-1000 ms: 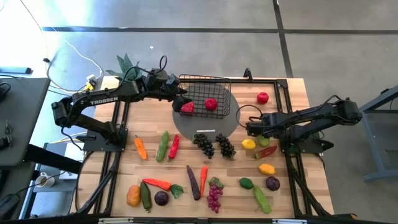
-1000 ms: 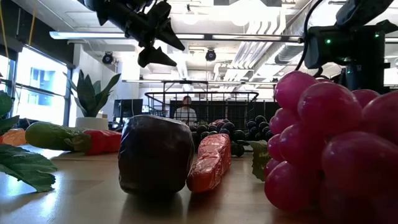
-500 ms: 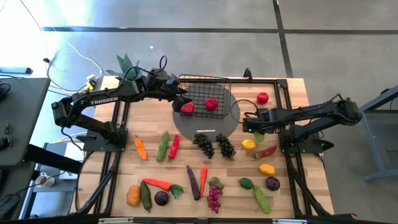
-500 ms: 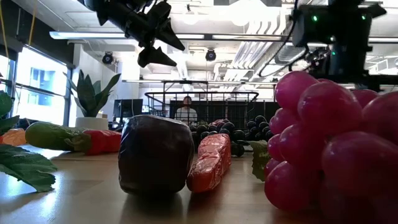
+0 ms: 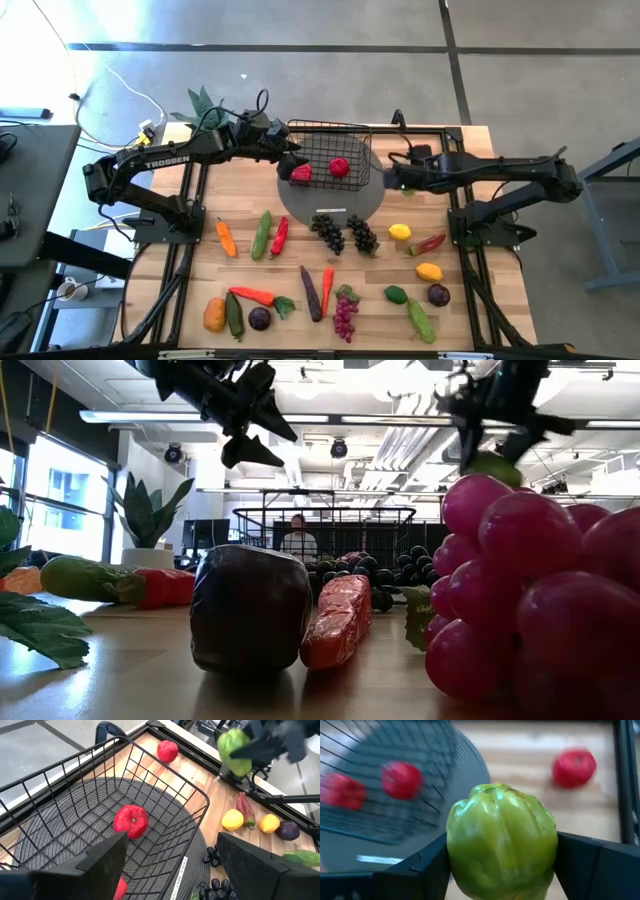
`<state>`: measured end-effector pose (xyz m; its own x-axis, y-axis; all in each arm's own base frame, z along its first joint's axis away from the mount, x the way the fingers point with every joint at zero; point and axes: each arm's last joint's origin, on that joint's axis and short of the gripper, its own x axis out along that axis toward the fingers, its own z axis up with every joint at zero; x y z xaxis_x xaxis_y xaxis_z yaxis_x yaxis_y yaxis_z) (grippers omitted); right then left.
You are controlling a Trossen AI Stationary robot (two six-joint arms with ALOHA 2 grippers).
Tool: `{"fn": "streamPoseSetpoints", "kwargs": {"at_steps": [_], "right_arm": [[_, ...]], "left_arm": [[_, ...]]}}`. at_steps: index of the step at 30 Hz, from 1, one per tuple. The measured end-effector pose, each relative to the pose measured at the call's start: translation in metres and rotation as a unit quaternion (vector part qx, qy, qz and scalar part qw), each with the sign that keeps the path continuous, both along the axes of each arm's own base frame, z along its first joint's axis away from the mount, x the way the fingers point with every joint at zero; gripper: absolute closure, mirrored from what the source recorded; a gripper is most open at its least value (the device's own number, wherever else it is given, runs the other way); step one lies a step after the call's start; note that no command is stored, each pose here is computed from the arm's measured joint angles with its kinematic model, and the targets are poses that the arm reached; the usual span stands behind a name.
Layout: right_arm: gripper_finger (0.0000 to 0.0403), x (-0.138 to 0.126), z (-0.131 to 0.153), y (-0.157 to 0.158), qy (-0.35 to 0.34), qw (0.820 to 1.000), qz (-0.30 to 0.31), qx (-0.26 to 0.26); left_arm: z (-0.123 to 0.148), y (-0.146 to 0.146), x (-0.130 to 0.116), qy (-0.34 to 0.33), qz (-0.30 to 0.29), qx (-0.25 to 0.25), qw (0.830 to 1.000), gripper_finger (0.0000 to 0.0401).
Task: Build produce basket
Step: Put the green chayote into the wire basket
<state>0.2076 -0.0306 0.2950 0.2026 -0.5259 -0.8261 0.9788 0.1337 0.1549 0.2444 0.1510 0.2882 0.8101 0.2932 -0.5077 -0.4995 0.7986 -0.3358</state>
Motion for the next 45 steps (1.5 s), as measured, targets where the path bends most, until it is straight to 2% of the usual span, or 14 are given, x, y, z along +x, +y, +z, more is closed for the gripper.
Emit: {"fn": "streamPoseSetpoints", "kwargs": {"at_steps": [6, 13, 19, 23, 27, 33, 38, 42, 45], "right_arm": [[0.0148, 0.015, 0.029, -0.013, -0.056, 0.995, 0.050, -0.065], [0.0148, 0.038, 0.046, -0.025, -0.147, 0.975, 0.110, -0.121], [0.0148, 0.062, 0.050, -0.031, -0.180, 0.955, 0.147, -0.183], [0.0148, 0.080, 0.043, -0.035, -0.170, 0.948, 0.163, -0.212], [0.0148, 0.093, 0.026, -0.043, -0.150, 0.954, 0.166, -0.199], [0.0128, 0.109, -0.002, -0.055, -0.144, 0.967, 0.168, -0.128], [0.0128, 0.120, -0.023, -0.063, -0.129, 0.973, 0.169, -0.094], [0.0127, 0.122, -0.031, -0.070, -0.129, 0.973, 0.178, -0.070], [0.0122, 0.122, -0.032, -0.075, -0.128, 0.974, 0.170, -0.072]], "left_arm": [[-0.001, 0.001, -0.001, 0.014, 0.033, 0.009, 0.999, 0.0103], [-0.001, -0.008, -0.006, 0.054, 0.071, 0.020, 0.996, 0.0103], [0.006, -0.019, -0.015, 0.081, 0.094, 0.053, 0.991, 0.0103], [0.013, -0.025, -0.021, 0.085, 0.109, 0.068, 0.988, 0.0103], [0.017, -0.028, -0.027, 0.087, 0.116, 0.073, 0.987, 0.0103], [0.018, -0.029, -0.030, 0.090, 0.122, 0.075, 0.986, 0.0103], [0.018, -0.029, -0.030, 0.092, 0.121, 0.076, 0.985, 0.0103], [0.018, -0.029, -0.030, 0.097, 0.115, 0.084, 0.985, 0.0103], [0.017, -0.029, -0.030, 0.099, 0.114, 0.083, 0.985, 0.0103]]}}
